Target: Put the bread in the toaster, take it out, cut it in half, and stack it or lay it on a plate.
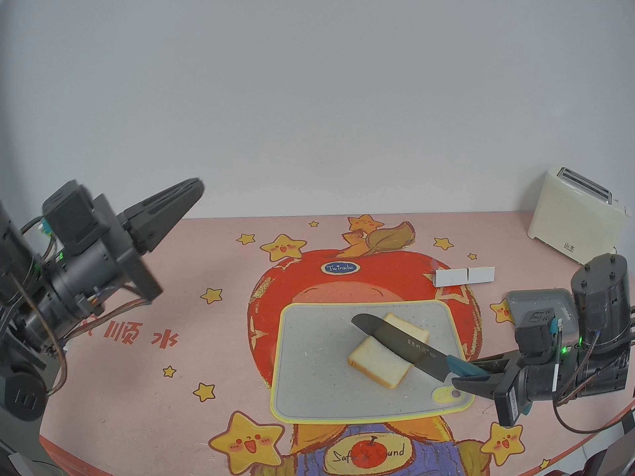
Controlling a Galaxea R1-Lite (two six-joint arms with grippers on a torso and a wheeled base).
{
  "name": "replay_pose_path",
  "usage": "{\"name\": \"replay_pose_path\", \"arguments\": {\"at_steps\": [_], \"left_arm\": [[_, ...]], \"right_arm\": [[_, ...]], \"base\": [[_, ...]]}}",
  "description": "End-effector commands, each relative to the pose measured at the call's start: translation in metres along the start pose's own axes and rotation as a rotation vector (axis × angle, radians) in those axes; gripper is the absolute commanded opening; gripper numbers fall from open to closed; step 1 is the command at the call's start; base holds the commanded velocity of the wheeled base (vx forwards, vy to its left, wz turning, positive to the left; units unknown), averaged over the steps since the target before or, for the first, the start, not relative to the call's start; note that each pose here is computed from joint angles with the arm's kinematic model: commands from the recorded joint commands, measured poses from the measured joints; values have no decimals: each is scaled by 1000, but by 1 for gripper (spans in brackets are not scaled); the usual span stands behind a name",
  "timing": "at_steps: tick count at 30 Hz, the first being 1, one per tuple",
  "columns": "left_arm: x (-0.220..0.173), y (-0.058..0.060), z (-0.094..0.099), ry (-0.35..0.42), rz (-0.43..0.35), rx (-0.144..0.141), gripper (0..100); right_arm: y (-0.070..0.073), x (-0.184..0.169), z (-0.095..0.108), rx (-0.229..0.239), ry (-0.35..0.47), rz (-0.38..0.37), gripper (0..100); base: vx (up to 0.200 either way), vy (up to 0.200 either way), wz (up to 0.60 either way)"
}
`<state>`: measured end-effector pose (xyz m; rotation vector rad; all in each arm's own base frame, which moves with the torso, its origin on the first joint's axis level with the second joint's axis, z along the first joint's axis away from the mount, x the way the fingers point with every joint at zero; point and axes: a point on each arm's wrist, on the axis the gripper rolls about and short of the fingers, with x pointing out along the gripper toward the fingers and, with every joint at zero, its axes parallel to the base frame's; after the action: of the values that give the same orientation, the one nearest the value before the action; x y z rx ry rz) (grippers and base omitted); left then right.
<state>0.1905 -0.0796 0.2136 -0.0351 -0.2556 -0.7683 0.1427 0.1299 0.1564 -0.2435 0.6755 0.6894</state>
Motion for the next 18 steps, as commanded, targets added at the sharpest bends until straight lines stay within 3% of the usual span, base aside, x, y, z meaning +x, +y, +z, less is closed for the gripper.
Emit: {"name": "replay_pose_path", "arguments": {"at_steps": [1, 4, 11, 18], "left_arm": [[-36, -5, 5, -9, 35, 19, 0], [-36, -5, 12, -34, 38, 26, 0], [-25, 1, 33, -121, 127, 55, 0], [-30, 0, 26, -96, 148, 52, 0]], "right_arm": [[-1, -2, 6, 6, -50, -4, 0], [-1, -3, 7, 6, -56, -4, 0], [-1, -3, 9, 6, -65, -4, 0], [0, -11, 13, 2, -104, -5, 0]], "base": [[0, 0, 0], [0, 0, 0], [0, 0, 0], [0, 0, 0]]}}
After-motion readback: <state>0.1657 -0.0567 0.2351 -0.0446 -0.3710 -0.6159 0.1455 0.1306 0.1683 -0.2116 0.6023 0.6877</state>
